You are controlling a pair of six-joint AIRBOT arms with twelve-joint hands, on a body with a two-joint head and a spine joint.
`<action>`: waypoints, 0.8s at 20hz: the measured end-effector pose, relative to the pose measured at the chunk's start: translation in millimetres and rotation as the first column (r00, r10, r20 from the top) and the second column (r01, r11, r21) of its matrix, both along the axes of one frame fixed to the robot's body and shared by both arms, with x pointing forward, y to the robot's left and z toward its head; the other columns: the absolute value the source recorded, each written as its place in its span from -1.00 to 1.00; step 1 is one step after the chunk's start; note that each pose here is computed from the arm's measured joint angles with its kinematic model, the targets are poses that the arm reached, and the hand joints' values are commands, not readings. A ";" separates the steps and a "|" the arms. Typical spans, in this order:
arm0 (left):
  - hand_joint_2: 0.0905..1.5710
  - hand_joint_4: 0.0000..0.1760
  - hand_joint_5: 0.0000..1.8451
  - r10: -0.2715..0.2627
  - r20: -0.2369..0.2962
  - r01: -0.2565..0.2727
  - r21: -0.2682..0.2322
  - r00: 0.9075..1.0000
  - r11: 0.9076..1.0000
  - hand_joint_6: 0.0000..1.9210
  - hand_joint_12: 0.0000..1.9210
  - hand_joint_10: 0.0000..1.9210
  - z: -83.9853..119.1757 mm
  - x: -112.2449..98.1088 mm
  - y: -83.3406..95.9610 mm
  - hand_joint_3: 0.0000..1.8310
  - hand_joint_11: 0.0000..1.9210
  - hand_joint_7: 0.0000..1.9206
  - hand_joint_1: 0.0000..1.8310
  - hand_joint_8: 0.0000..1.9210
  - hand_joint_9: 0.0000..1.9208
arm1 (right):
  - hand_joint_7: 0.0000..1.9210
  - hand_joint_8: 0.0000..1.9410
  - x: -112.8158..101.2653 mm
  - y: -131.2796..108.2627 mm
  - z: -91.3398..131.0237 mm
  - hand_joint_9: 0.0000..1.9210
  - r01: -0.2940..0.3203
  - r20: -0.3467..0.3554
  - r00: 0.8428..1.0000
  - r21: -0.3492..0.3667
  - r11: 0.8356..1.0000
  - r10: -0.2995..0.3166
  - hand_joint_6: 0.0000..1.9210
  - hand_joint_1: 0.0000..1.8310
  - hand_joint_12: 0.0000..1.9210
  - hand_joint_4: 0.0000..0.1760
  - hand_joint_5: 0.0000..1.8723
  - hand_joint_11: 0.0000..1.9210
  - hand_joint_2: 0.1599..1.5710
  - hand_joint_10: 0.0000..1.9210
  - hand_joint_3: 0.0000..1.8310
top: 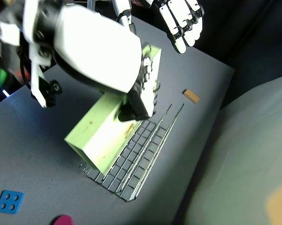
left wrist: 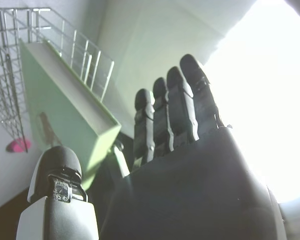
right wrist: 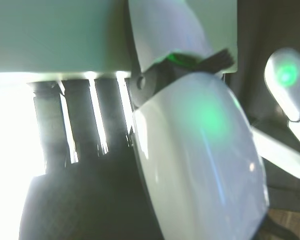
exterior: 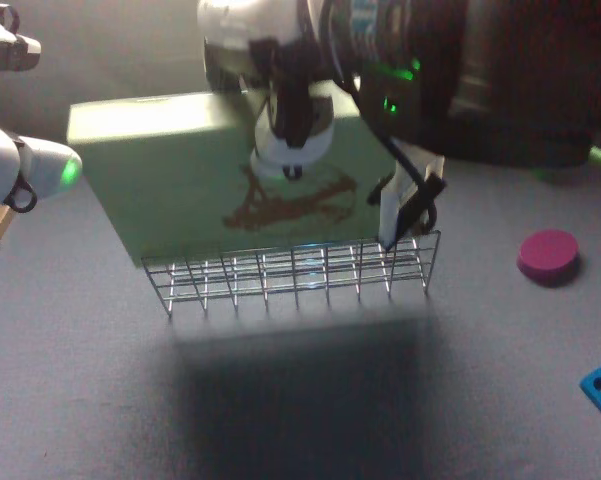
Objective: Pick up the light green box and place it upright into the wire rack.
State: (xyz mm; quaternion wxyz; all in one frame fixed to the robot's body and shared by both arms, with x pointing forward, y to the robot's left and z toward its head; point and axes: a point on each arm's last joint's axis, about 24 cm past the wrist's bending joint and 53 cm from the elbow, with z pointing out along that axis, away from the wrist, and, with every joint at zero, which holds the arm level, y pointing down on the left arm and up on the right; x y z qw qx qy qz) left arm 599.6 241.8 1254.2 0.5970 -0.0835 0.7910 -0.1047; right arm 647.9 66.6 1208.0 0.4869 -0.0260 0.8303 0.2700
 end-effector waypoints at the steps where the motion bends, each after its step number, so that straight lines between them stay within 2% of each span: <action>1: 0.46 -1.00 -0.76 0.000 0.000 0.000 0.000 1.000 1.000 -1.00 -0.37 -1.00 0.1 0.0 0.0 -1.00 -1.00 -0.81 -0.79 -1.00 -0.83 | -0.09 0.22 0.2 1.0 -4.9 -0.18 -0.002 -0.006 1.000 -0.006 1.000 0.002 0.19 0.48 0.69 -1.00 -0.21 -0.22 0.46 0.58 -1.00; 9: 0.46 -1.00 -0.76 -0.009 0.008 0.009 0.001 1.000 1.000 -1.00 -0.38 -1.00 2.5 -1.6 -4.1 -1.00 -1.00 -0.81 -0.79 -1.00 -0.82 | -0.06 0.18 13.3 7.8 -27.7 -0.18 0.001 -0.036 0.999 -0.023 1.000 -0.002 0.19 0.48 0.68 -1.00 -0.21 -0.23 0.45 0.58 -1.00; 11: 0.46 -1.00 -0.76 -0.024 0.006 0.024 -0.002 1.000 1.000 -1.00 -0.38 -1.00 2.0 -4.9 -10.7 -1.00 -1.00 -0.80 -0.79 -1.00 -0.82 | -0.06 0.18 12.2 8.0 -39.1 -0.17 0.002 -0.055 0.998 -0.035 0.999 -0.004 0.19 0.48 0.69 -1.00 -0.20 -0.22 0.45 0.57 -1.00; 16: 0.46 -1.00 -0.76 -0.066 0.008 0.066 0.001 0.998 0.998 -1.00 -0.37 -1.00 2.7 -8.6 -28.5 -1.00 -1.00 -0.80 -0.79 -1.00 -0.82 | -0.06 0.17 13.9 9.3 -43.3 -0.17 0.004 -0.058 0.998 -0.040 0.999 -0.006 0.19 0.48 0.68 -1.00 -0.20 -0.22 0.45 0.57 -1.00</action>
